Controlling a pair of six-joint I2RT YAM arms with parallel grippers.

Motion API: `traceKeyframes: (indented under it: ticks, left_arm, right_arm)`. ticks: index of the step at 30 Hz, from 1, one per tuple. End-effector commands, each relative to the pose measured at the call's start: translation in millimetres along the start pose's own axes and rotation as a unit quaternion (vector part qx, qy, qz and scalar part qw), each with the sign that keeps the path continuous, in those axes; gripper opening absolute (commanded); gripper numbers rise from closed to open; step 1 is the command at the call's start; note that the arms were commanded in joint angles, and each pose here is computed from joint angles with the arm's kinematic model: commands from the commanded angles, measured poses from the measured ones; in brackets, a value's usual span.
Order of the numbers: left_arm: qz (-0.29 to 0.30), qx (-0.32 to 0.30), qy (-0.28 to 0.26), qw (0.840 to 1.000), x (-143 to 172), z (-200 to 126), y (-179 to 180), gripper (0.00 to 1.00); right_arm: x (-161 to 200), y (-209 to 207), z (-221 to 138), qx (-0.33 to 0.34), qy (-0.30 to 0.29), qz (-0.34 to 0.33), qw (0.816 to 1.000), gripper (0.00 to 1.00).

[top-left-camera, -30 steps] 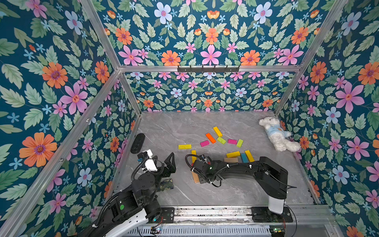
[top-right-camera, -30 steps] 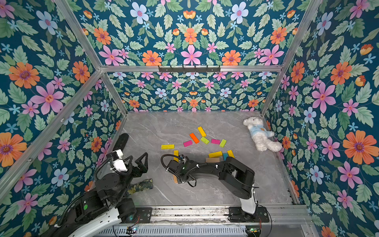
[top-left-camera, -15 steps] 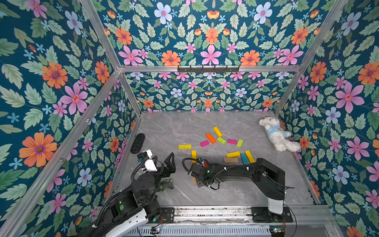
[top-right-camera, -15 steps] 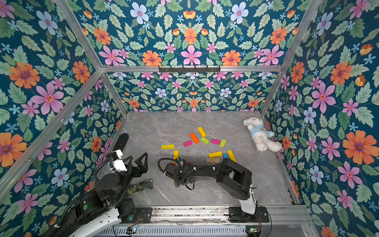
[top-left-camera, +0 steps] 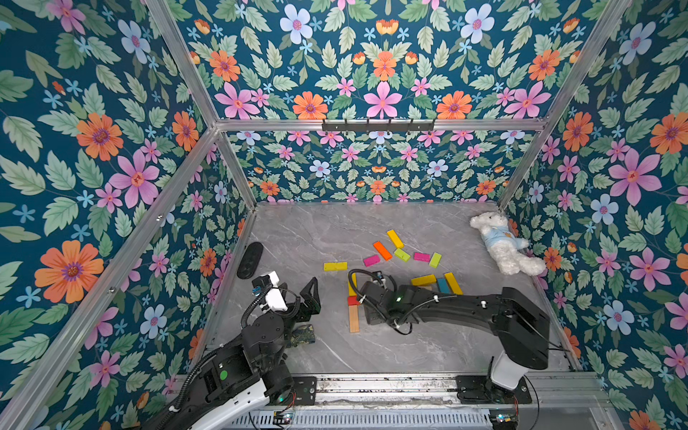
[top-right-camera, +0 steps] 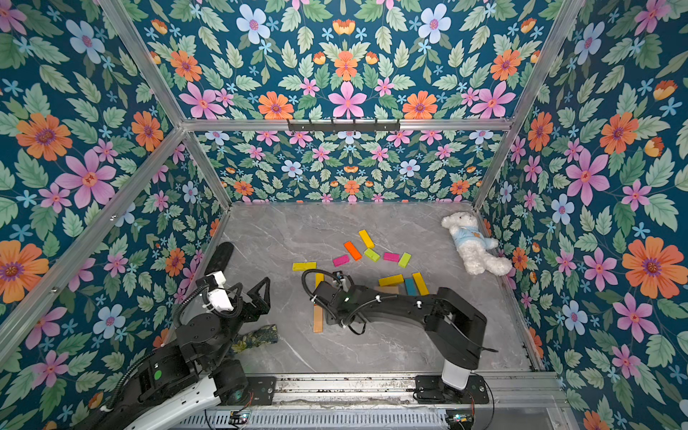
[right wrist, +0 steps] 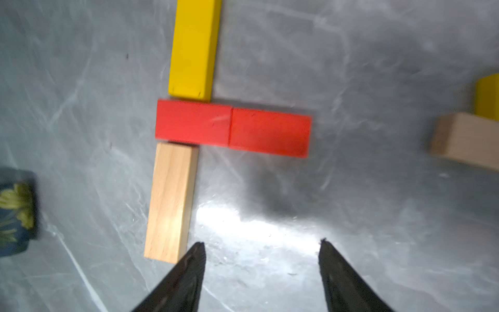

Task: Assemble the letter h with building blocks
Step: Move the building block to the center of the board.

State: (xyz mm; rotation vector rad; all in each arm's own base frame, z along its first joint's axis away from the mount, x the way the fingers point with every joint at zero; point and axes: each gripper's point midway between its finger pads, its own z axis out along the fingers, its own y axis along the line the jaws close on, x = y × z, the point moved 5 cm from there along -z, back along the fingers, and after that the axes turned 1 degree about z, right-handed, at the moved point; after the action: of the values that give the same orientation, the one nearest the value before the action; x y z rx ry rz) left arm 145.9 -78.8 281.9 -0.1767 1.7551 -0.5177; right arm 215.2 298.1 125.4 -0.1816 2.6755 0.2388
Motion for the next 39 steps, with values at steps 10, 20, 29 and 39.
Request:
traceKeyframes:
  ticks: [10, 20, 29, 39]
  left_arm:
    - [-0.015, 0.009, 0.026, 0.999, 25.7, 16.6, -8.0, 0.99]
    - [-0.021, 0.023, 0.027, 0.999, 27.9, 16.4, -10.0, 0.99]
    - [-0.029, 0.042, 0.026, 0.998, 27.3, 11.3, -9.4, 0.99]
    - [-0.034, 0.045, 0.014, 0.998, 22.5, 7.0, -5.9, 0.99]
  right_arm:
    - [-34.2, -126.0, 6.2, 0.045, 0.037, 0.338, 0.939, 0.75]
    - [-39.1, -120.2, 50.4, 0.081, 0.092, 0.449, 0.885, 0.78]
    - [-37.2, -126.9, 64.2, 0.109, 0.118, 0.444, 0.881, 0.72]
    - [-23.8, -138.9, 72.0, 0.130, 0.204, 0.380, 0.893, 0.50]
